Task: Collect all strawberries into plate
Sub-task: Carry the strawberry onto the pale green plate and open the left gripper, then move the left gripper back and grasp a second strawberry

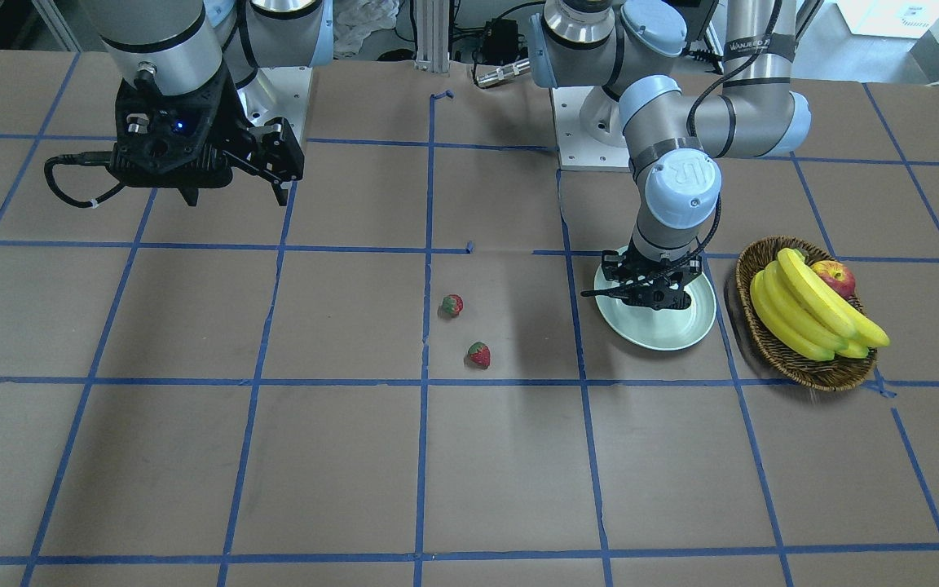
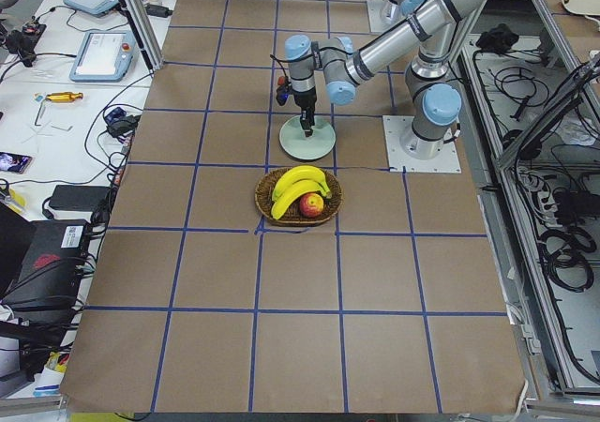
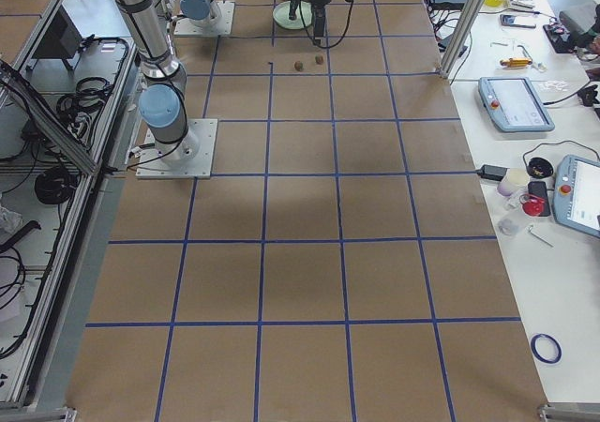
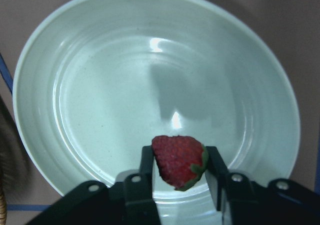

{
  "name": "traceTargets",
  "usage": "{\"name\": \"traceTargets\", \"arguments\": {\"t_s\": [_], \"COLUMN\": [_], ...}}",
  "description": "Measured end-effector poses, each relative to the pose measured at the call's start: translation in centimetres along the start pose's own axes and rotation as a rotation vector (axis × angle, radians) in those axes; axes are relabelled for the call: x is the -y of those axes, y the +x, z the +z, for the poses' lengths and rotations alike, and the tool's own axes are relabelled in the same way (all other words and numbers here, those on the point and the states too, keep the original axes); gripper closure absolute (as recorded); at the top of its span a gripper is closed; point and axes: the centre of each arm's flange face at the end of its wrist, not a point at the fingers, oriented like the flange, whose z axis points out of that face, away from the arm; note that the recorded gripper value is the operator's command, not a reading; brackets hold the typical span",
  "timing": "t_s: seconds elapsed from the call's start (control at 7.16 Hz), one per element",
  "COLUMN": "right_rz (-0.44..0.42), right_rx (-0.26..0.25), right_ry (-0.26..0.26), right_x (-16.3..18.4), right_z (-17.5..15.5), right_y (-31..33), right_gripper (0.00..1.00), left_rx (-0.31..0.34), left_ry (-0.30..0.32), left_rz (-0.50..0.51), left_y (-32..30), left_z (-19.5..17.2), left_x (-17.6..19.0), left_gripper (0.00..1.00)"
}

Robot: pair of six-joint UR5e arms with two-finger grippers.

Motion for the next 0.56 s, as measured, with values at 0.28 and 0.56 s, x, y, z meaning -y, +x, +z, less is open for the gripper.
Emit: {"name": "traceTargets", "arguments": {"t_s": [0.28,0.56], "right_rz": [0.000,-0.002], "right_rx": [0.000,0.000], "right_ry": [-0.002,-0.005], "right_x": [0.0,-0.1], "right_z": [0.1,0.2], "right_y": [0.0,-0.1], "right_gripper": [0.00,0.00], "left_rx": [-0.068,-0.163], "left_ry": [0.085,0.125], "left_rz": [-0.077,-0.178], "left_y": [2.6,5.9], "left_z": [-3.3,-7.2], "left_x": [2.3,5.9], "left_gripper": [0.00,0.02]}}
